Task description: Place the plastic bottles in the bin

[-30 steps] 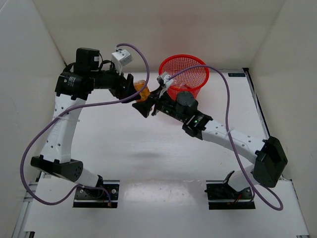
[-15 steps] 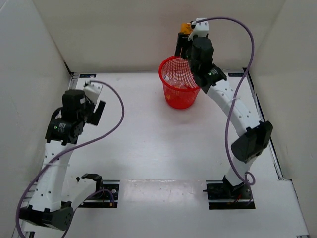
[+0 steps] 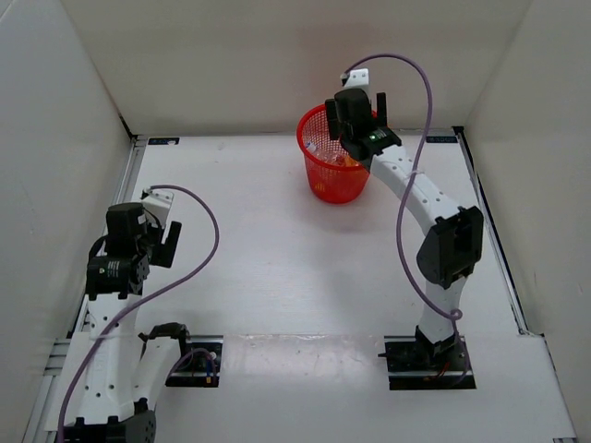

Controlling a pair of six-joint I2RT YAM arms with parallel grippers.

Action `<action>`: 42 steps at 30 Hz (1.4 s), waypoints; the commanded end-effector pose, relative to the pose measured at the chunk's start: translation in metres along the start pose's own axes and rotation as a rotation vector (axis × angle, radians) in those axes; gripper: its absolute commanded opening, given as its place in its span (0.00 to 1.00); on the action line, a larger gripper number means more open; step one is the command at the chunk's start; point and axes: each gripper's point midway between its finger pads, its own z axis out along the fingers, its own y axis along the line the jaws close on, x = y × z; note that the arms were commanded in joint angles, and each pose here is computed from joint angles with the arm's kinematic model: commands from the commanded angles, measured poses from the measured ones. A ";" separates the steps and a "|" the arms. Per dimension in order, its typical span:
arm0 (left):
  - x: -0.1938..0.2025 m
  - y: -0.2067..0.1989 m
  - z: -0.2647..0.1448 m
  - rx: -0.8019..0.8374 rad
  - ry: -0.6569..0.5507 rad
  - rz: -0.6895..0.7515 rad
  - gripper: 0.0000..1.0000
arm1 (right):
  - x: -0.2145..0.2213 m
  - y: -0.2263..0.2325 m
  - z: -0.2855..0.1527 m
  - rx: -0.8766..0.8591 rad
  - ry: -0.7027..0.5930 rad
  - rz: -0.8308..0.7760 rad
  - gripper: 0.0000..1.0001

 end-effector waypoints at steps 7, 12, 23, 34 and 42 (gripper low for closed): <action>-0.014 -0.014 0.009 0.095 -0.015 -0.159 1.00 | -0.041 -0.108 -0.147 -0.013 -0.219 0.230 0.99; 0.000 -0.015 0.007 0.073 -0.033 -0.252 1.00 | 0.064 -0.196 -0.192 0.105 -0.339 0.374 0.99; 0.048 -0.017 0.014 -0.039 0.015 -0.254 1.00 | 0.237 -0.241 -0.227 0.352 -0.198 0.492 0.99; 0.061 -0.024 0.020 -0.035 0.031 -0.266 1.00 | 0.266 -0.242 -0.223 0.431 -0.080 0.564 0.99; 0.061 -0.024 0.020 -0.035 0.031 -0.266 1.00 | 0.271 -0.240 -0.220 0.447 -0.044 0.585 0.99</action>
